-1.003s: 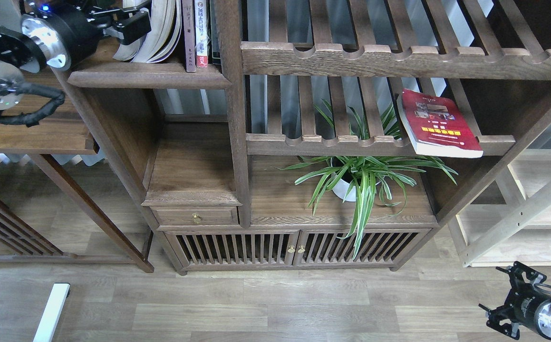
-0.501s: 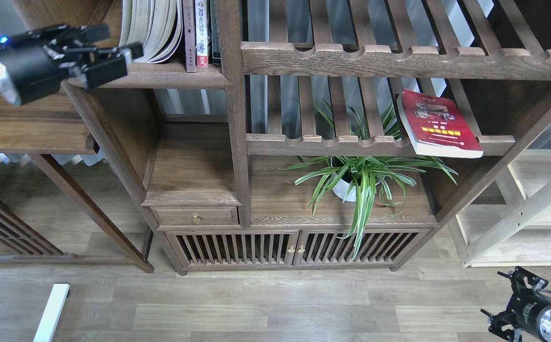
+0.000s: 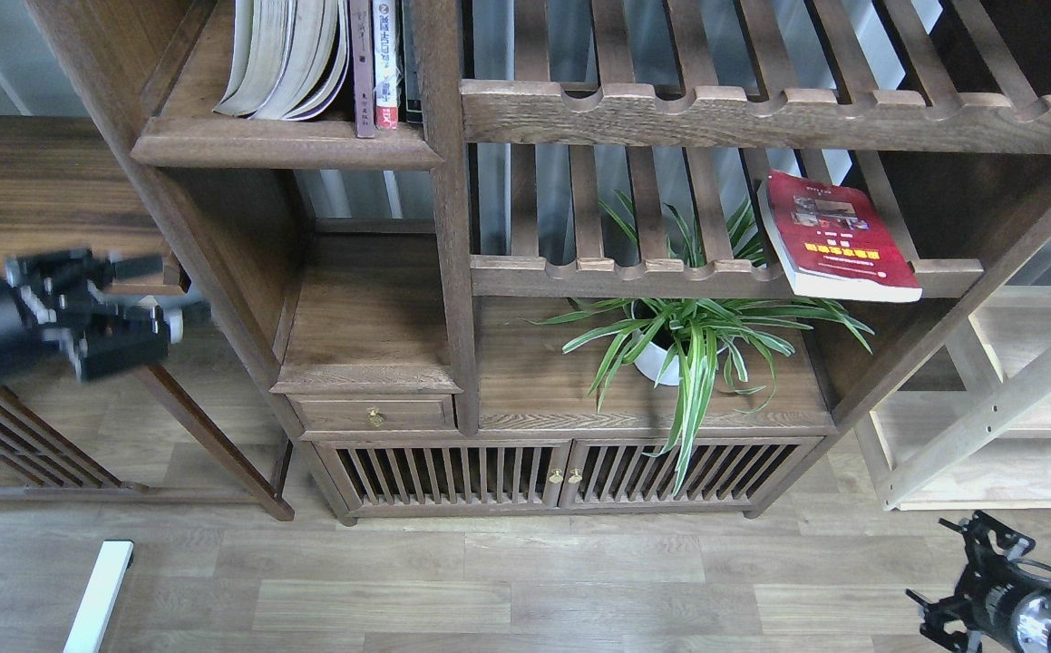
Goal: Organize books on shelf
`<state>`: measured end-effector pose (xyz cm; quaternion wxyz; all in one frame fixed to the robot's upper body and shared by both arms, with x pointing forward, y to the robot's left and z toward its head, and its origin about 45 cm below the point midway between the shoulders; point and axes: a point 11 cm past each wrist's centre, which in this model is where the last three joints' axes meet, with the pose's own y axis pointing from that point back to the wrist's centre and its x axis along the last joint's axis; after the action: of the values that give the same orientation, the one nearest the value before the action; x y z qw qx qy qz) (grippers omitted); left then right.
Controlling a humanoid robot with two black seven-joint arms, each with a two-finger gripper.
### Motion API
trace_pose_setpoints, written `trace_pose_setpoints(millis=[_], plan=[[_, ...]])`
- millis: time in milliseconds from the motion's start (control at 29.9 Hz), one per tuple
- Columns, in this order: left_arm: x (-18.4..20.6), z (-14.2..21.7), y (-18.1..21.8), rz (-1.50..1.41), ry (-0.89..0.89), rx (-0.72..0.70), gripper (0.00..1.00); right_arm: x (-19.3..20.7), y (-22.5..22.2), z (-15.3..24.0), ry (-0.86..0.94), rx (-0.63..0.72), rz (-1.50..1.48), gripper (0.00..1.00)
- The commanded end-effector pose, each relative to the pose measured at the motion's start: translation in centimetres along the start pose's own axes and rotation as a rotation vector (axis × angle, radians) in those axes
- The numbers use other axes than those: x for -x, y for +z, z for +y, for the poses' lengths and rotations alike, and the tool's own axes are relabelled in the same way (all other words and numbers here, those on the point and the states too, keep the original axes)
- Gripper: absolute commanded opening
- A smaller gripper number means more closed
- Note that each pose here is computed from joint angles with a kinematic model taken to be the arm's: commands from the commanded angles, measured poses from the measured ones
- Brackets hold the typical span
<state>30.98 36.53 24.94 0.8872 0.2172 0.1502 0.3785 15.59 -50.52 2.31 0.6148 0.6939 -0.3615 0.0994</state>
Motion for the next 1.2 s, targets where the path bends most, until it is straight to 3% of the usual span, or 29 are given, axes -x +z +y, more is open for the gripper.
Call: trace_pose_setpoints(millis=[0, 267, 635, 836, 1170], plan=[[0.6, 0.2, -3.4, 0.031, -0.005, -0.045, 0.86, -1.5, -0.7, -0.1, 0.025, -0.017, -0.004, 0.99], [3.4, -0.7, -12.3, 0.084, 0.021, -0.169, 0.86, -7.9, -4.4, -0.9, 0.192, -0.111, -0.096, 0.99], [9.2, -4.3, -20.6, 0.191, 0.052, -0.243, 0.88, -16.0, -6.9, 0.9, 0.365, -0.193, -0.128, 0.99], [11.3, -6.2, -22.6, 0.218, 0.067, -0.255, 0.88, -18.8, -6.9, 2.3, 0.423, -0.212, -0.076, 0.99], [11.3, -7.4, -23.4, 0.211, 0.108, -0.262, 0.89, -19.8, -10.0, 1.1, 0.423, -0.287, 0.012, 0.99]])
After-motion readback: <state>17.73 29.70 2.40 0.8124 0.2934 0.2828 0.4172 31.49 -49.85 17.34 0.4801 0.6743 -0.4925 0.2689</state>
